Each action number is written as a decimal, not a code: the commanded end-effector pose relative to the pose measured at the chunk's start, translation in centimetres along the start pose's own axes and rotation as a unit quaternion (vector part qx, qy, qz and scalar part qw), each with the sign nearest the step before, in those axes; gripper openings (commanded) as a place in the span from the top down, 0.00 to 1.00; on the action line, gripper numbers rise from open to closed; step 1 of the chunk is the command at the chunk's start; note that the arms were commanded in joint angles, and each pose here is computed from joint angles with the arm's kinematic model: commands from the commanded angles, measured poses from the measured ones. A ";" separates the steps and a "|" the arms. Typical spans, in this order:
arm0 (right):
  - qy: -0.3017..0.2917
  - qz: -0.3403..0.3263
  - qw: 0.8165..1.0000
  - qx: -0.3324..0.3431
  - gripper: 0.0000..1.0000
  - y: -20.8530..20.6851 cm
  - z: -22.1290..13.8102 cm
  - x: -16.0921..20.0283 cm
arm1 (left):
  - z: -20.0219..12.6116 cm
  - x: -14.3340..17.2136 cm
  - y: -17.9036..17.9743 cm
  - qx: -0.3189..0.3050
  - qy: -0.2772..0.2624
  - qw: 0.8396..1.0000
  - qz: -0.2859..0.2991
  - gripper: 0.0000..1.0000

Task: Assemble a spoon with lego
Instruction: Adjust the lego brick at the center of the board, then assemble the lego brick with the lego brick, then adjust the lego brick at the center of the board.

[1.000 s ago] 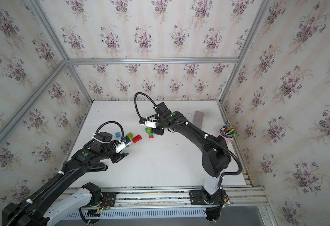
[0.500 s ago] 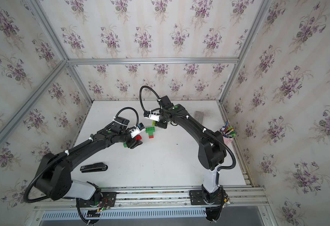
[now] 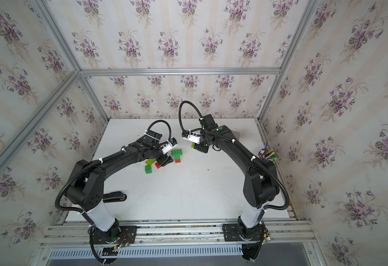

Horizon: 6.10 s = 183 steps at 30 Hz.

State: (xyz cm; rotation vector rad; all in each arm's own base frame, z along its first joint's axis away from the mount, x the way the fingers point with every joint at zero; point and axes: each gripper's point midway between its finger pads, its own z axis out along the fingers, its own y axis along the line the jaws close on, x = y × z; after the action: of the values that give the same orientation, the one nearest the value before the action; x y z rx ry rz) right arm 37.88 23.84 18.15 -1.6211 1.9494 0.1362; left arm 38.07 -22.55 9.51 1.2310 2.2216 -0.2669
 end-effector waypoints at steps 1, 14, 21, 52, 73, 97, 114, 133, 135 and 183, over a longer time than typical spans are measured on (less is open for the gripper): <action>-0.014 -0.006 1.000 0.005 0.79 -0.2 -0.5 -0.8 | 0.3 -0.4 0.8 -0.012 0.000 1.000 0.004 0.31; -0.015 -0.005 1.000 0.002 0.79 0.0 -0.6 -0.8 | 1.4 -0.7 2.0 -0.015 0.018 1.000 0.014 0.31; -0.016 -0.005 1.000 -0.001 0.79 0.0 -0.6 -1.0 | 1.2 -0.6 3.5 -0.037 0.024 0.999 0.000 0.31; 0.013 0.060 0.994 -0.092 0.79 4.3 7.1 -8.5 | -6.6 2.2 -2.1 -0.029 -0.097 0.991 0.089 0.28; 0.063 0.042 0.993 -0.093 0.79 4.0 8.5 -7.2 | -6.7 2.9 -2.4 -0.021 -0.101 0.991 0.081 0.28; 0.088 0.057 0.990 -0.098 0.78 4.2 9.6 -5.7 | -6.8 3.0 -2.4 -0.023 -0.101 0.992 0.078 0.28; 0.150 0.082 0.977 -0.128 0.78 5.9 11.9 -1.6 | -6.9 3.0 -2.2 -0.029 -0.097 0.992 0.080 0.28; 0.079 0.074 0.993 -0.041 0.34 1.3 8.7 -6.8 | -7.3 3.7 -2.2 -0.024 -0.070 0.995 0.060 0.25; 0.060 0.075 0.995 -0.035 0.33 0.9 7.6 -7.8 | -7.6 4.2 -2.1 -0.025 -0.048 0.997 0.054 0.23; -0.024 0.140 0.987 0.071 0.30 -4.2 -4.9 0.5 | 0.5 6.1 2.2 -0.010 0.158 0.987 0.001 0.35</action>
State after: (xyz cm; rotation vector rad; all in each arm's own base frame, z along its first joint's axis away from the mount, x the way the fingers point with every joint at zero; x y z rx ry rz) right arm 39.93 19.96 23.02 -1.2322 2.0982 0.1226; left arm 38.21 -17.75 5.39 1.3337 2.4692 -0.0674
